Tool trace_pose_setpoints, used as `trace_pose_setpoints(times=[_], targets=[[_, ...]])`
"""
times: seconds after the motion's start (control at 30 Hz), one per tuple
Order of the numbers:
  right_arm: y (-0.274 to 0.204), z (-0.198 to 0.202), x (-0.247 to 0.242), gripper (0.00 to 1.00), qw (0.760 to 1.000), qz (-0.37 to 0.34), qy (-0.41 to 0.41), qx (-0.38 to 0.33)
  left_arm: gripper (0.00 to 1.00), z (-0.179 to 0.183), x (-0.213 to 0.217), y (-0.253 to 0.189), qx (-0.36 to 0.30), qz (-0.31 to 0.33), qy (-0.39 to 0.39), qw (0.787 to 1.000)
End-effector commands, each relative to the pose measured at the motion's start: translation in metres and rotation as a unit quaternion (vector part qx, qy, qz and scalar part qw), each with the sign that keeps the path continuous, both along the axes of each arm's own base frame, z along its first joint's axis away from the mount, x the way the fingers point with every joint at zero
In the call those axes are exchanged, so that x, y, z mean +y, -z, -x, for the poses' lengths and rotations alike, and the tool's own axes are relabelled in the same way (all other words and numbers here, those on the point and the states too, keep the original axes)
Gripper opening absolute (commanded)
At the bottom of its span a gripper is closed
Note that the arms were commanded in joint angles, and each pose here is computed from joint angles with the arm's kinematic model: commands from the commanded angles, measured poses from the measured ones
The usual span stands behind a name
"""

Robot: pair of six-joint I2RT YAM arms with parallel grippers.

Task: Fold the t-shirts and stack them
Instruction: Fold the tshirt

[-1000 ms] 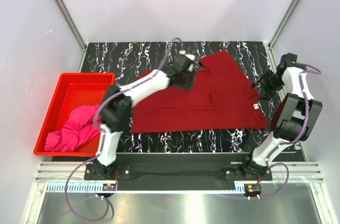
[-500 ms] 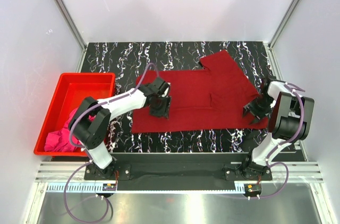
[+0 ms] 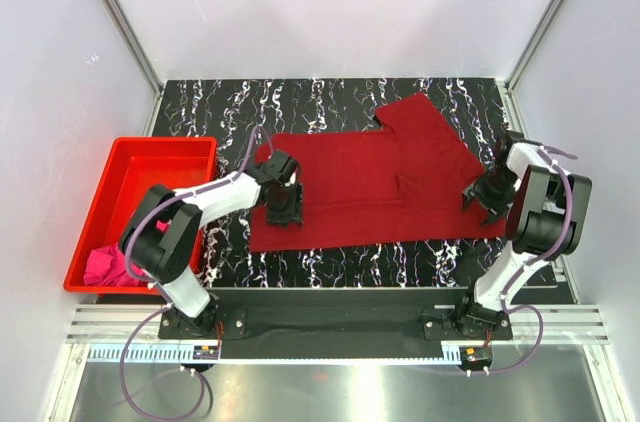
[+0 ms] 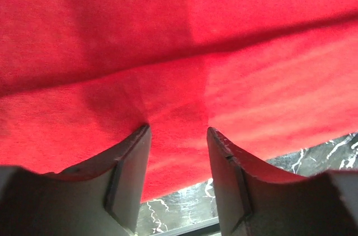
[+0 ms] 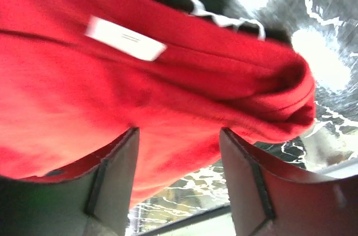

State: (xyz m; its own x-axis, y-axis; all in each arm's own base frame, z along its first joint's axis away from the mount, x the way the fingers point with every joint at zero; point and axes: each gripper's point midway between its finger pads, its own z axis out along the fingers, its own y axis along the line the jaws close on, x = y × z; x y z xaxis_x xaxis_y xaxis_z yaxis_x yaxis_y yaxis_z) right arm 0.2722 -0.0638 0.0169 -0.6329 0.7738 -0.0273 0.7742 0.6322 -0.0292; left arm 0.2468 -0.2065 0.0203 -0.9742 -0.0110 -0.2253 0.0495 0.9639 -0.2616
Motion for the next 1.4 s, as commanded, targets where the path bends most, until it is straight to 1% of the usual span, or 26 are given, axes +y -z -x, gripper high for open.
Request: trace_pose_setpoints(times=[0.0, 0.03, 0.13, 0.2, 0.23, 0.27, 0.33, 0.37, 0.5, 0.53, 0.57, 0.6, 0.63, 0.67, 0.73, 0.77, 0.8, 0.87, 0.9, 0.93, 0.97, 1.0, 1.03, 1.07, 1.13, 1.37], targets=[[-0.058, -0.048, -0.010, 0.67, 0.991, 0.044, -0.031, -0.120, 0.54, 0.015, 0.004, -0.012, -0.003, 0.010, 0.018, 1.000], [-0.074, -0.065, -0.003, 0.99, 0.986, 0.031, -0.039, -0.160, 0.54, 0.013, -0.002, -0.027, -0.019, 0.030, 0.027, 0.999], [-0.098, -0.108, 0.004, 1.00, 0.972, 0.019, -0.061, -0.226, 0.55, 0.008, -0.011, -0.048, -0.036, 0.055, 0.037, 0.997], [-0.089, -0.127, 0.009, 1.00, 0.972, 0.018, -0.088, -0.219, 0.54, 0.006, -0.019, -0.059, -0.042, 0.076, 0.047, 0.995], [-0.099, -0.145, 0.009, 1.00, 0.965, 0.022, -0.101, -0.239, 0.54, 0.002, -0.023, -0.065, -0.051, 0.085, 0.055, 0.994], [-0.089, -0.153, 0.010, 1.00, 0.966, 0.021, -0.118, -0.231, 0.54, 0.003, -0.030, -0.069, -0.052, 0.102, 0.067, 0.991], [-0.093, -0.171, 0.014, 1.00, 0.960, 0.014, -0.130, -0.246, 0.54, -0.005, -0.039, -0.077, -0.076, 0.121, 0.084, 0.986], [-0.085, -0.175, 0.019, 1.00, 0.960, -0.006, -0.135, -0.244, 0.54, -0.009, -0.043, -0.078, -0.080, 0.128, 0.086, 0.985], [-0.083, -0.192, 0.026, 1.00, 0.948, -0.018, -0.161, -0.275, 0.52, -0.032, -0.068, -0.091, -0.112, 0.170, 0.092, 0.975], [-0.078, -0.191, 0.028, 0.92, 0.946, -0.021, -0.168, -0.277, 0.52, -0.040, -0.076, -0.100, -0.121, 0.184, 0.088, 0.972], [-0.078, -0.192, 0.030, 0.88, 0.941, -0.021, -0.182, -0.285, 0.49, -0.045, -0.084, -0.097, -0.116, 0.191, 0.087, 0.971], [-0.079, -0.199, 0.029, 0.81, 0.935, -0.017, -0.190, -0.299, 0.48, -0.056, -0.097, -0.110, -0.136, 0.212, 0.090, 0.964], [-0.077, -0.199, 0.028, 0.65, 0.932, -0.012, -0.204, -0.300, 0.47, -0.061, -0.104, -0.113, -0.137, 0.224, 0.083, 0.961], [-0.072, -0.201, 0.028, 0.60, 0.930, -0.015, -0.214, -0.298, 0.44, -0.067, -0.111, -0.115, -0.141, 0.232, 0.081, 0.959], [-0.067, -0.205, 0.026, 0.60, 0.926, -0.010, -0.234, -0.295, 0.41, -0.085, -0.133, -0.121, -0.155, 0.253, 0.075, 0.952], [-0.066, -0.208, 0.025, 0.61, 0.925, -0.008, -0.239, -0.296, 0.40, -0.093, -0.145, -0.113, -0.154, 0.259, 0.072, 0.951], [-0.063, -0.211, 0.026, 0.60, 0.922, -0.010, -0.249, -0.297, 0.39, -0.103, -0.155, -0.121, -0.160, 0.275, 0.059, 0.946], [-0.062, -0.216, 0.028, 0.59, 0.917, -0.014, -0.256, -0.305, 0.38, -0.117, -0.172, -0.110, -0.155, 0.292, 0.041, 0.943], [-0.059, -0.217, 0.029, 0.59, 0.917, -0.017, -0.257, -0.306, 0.38, -0.122, -0.181, -0.114, -0.149, 0.308, 0.024, 0.939], [-0.053, -0.218, 0.033, 0.56, 0.915, -0.029, -0.261, -0.306, 0.39, -0.129, -0.185, -0.099, -0.138, 0.306, 0.008, 0.942], [-0.052, -0.220, 0.036, 0.51, 0.913, -0.036, -0.263, -0.311, 0.44, -0.136, -0.193, -0.104, -0.141, 0.319, -0.003, 0.937], [-0.048, -0.219, 0.039, 0.50, 0.912, -0.044, -0.265, -0.310, 0.47, -0.139, -0.198, -0.103, -0.129, 0.332, -0.024, 0.934], [-0.043, -0.219, 0.040, 0.50, 0.912, -0.047, -0.266, -0.309, 0.50, -0.144, -0.201, -0.092, -0.123, 0.331, -0.038, 0.935], [-0.040, -0.221, 0.040, 0.44, 0.910, -0.044, -0.267, -0.313, 0.51, -0.145, -0.206, -0.091, -0.122, 0.334, -0.044, 0.934], [-0.034, -0.221, 0.039, 0.40, 0.912, -0.043, -0.268, -0.309, 0.52, -0.151, -0.214, -0.085, -0.117, 0.338, -0.057, 0.932], [-0.020, -0.222, 0.037, 0.41, 0.913, -0.043, -0.276, -0.297, 0.52, -0.161, -0.234, -0.082, -0.094, 0.361, -0.087, 0.924]])
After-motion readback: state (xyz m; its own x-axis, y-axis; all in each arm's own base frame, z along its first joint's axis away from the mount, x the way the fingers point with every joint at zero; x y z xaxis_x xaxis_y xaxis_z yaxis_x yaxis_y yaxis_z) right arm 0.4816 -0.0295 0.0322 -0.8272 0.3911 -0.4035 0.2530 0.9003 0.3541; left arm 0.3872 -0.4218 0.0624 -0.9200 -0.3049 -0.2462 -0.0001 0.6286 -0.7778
